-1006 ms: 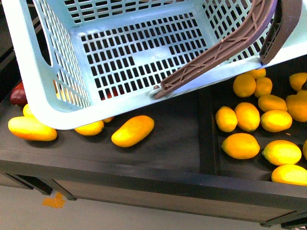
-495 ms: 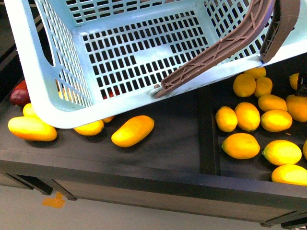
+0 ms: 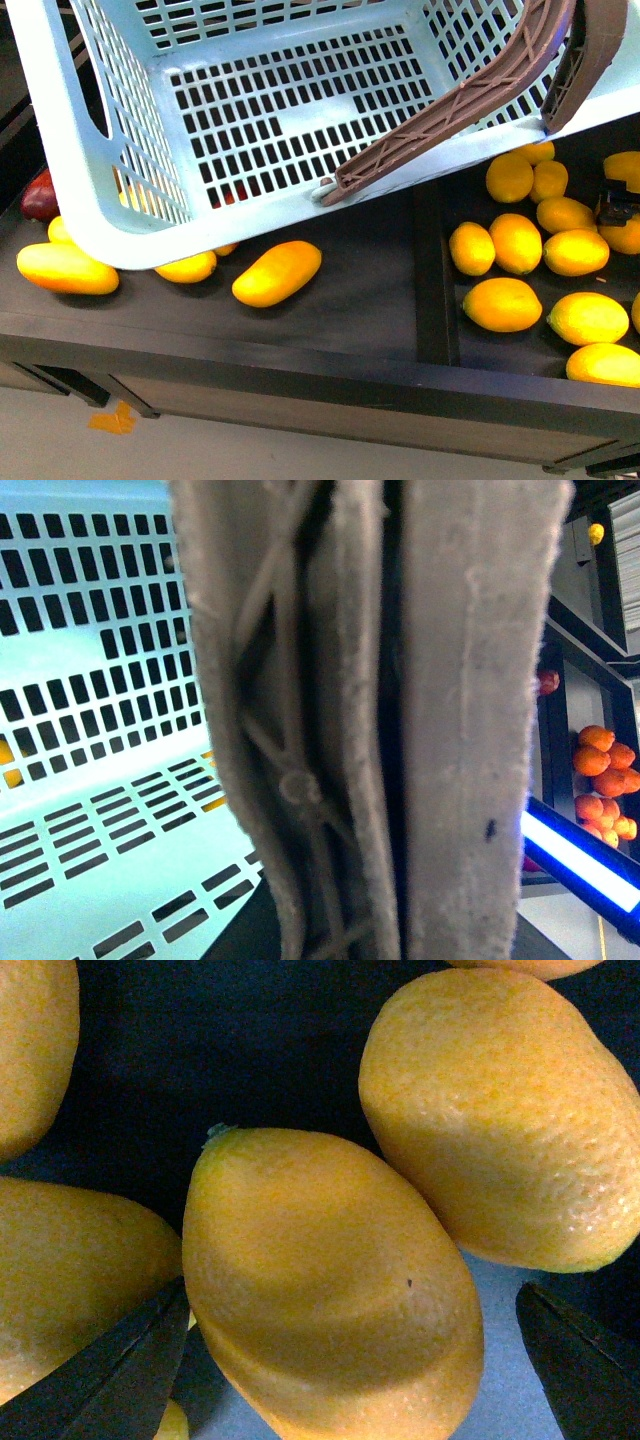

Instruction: Pick lemon and mango into basket

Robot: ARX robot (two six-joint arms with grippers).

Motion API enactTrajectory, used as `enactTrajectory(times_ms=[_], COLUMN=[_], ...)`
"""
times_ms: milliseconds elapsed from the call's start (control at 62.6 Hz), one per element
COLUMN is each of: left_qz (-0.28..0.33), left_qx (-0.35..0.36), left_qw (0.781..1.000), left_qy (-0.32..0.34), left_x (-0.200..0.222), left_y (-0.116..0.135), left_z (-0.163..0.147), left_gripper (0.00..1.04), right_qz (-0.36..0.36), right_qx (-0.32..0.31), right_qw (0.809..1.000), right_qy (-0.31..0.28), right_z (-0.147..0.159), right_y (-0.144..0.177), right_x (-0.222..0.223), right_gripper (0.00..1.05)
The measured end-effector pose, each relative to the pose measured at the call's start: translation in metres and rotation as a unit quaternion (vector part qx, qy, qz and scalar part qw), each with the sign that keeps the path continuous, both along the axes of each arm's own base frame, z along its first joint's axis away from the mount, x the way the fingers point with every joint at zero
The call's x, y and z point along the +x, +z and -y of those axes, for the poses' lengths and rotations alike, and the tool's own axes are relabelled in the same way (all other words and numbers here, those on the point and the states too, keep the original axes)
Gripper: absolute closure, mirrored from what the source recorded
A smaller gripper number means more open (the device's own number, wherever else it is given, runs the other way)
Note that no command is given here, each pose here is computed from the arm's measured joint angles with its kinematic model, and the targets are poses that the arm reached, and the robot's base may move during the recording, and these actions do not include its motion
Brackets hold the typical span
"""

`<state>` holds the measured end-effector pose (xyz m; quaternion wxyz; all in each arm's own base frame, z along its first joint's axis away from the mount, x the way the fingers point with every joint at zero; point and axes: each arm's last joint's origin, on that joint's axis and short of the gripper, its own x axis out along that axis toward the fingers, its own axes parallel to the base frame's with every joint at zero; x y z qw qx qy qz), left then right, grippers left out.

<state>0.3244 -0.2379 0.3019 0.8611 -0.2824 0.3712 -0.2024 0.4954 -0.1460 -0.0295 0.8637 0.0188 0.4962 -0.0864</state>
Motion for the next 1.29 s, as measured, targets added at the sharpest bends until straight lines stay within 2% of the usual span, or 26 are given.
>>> enactTrajectory(times_ms=[543, 591, 767, 1038, 1166, 1294], left_qz=[0.000, 0.000, 0.000, 0.000, 0.000, 0.000], left_qx=[0.000, 0.000, 0.000, 0.000, 0.000, 0.000], left_qw=[1.000, 1.000, 1.000, 1.000, 1.000, 1.000], left_qy=[0.000, 0.000, 0.000, 0.000, 0.000, 0.000], left_x=[0.000, 0.000, 0.000, 0.000, 0.000, 0.000], left_y=[0.000, 0.000, 0.000, 0.000, 0.000, 0.000], left_z=[0.000, 0.000, 0.000, 0.000, 0.000, 0.000], left_gripper=[0.89, 0.89, 0.89, 0.89, 0.89, 0.89], right_qz=[-0.012, -0.011, -0.009, 0.009, 0.055, 0.126], right_qx=[0.002, 0.001, 0.002, 0.032, 0.072, 0.108], right_qw=[1.000, 1.000, 1.000, 0.999, 0.995, 0.984], right_qy=[0.010, 0.010, 0.010, 0.022, 0.037, 0.057], right_z=[-0.008, -0.008, -0.008, -0.008, -0.008, -0.004], right_y=[-0.015, -0.016, -0.016, -0.014, 0.008, 0.053], right_x=[0.015, 0.015, 0.016, 0.008, -0.008, -0.025], right_gripper=[0.09, 0.12, 0.34, 0.37, 0.37, 0.37])
